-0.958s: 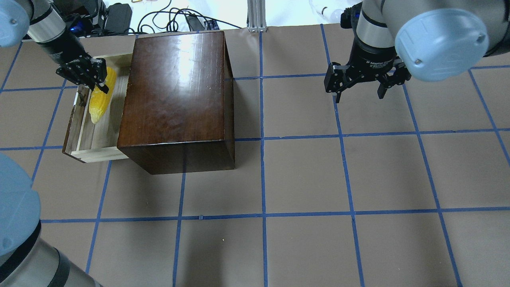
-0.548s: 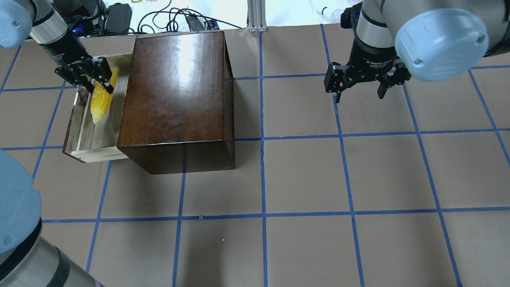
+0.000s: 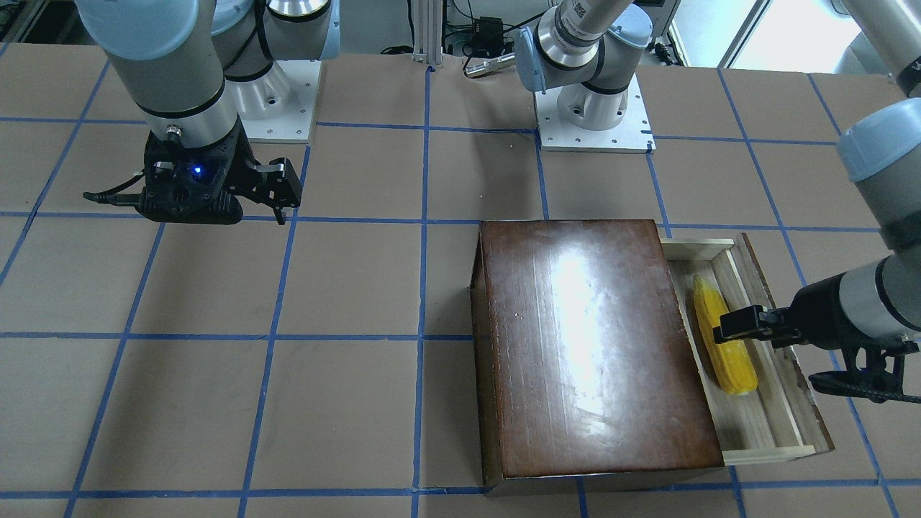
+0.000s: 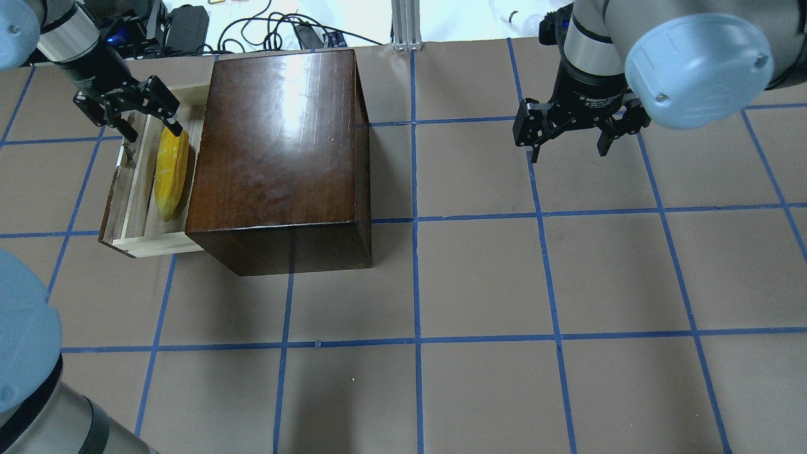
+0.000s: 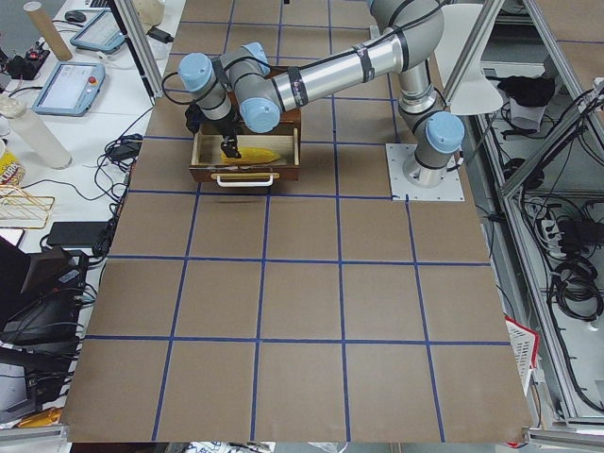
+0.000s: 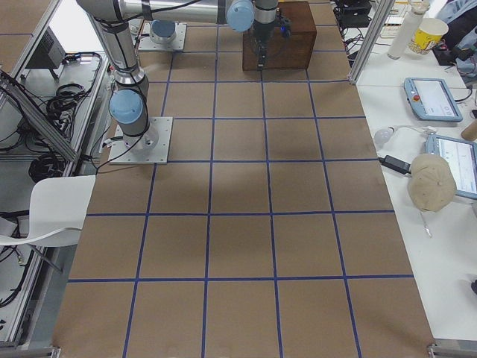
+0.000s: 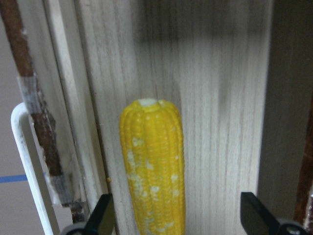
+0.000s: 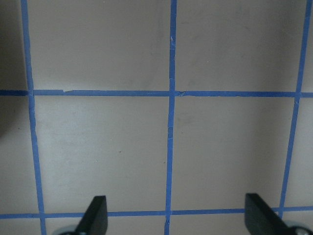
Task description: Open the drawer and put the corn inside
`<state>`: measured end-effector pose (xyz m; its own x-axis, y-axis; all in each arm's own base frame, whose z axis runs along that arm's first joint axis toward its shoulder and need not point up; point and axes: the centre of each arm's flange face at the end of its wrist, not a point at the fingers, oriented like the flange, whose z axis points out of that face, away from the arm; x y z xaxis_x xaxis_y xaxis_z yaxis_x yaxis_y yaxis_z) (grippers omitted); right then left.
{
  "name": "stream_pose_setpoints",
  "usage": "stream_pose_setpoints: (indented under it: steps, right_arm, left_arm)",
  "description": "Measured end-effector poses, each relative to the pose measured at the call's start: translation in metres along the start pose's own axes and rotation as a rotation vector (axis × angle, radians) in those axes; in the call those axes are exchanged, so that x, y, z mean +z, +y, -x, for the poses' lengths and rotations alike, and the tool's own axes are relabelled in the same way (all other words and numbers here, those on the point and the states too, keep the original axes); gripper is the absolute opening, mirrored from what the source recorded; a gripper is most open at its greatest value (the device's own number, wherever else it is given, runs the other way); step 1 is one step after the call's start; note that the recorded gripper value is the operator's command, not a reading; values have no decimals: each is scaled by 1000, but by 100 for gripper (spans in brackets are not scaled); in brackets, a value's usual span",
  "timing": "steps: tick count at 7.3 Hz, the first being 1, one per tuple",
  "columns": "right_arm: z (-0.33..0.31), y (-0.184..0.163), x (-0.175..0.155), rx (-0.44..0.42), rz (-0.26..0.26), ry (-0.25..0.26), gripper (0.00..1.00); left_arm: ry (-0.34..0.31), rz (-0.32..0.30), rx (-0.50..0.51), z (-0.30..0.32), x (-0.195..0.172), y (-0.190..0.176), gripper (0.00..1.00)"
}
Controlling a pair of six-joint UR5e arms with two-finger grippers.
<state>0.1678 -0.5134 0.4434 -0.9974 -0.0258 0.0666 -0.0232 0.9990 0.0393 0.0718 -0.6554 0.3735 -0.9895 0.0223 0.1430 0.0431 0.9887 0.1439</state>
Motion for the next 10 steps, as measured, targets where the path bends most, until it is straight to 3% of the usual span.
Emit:
stream_pose_setpoints:
  steps: [3, 6, 8, 10]
  right_arm:
    - [0, 0, 0, 0, 1, 0, 100]
    - [0, 0, 0, 0, 1, -2, 100]
    - [0, 0, 0, 0, 2, -3, 100]
    - [0, 0, 1, 0, 2, -3, 100]
  left_arm:
    - [-26, -20, 3, -42, -38, 17, 97]
    - [-65, -57, 30, -152, -63, 42, 100]
    - [-90, -53, 55, -223, -58, 65, 100]
    - [-131, -31, 73, -244, -45, 84, 100]
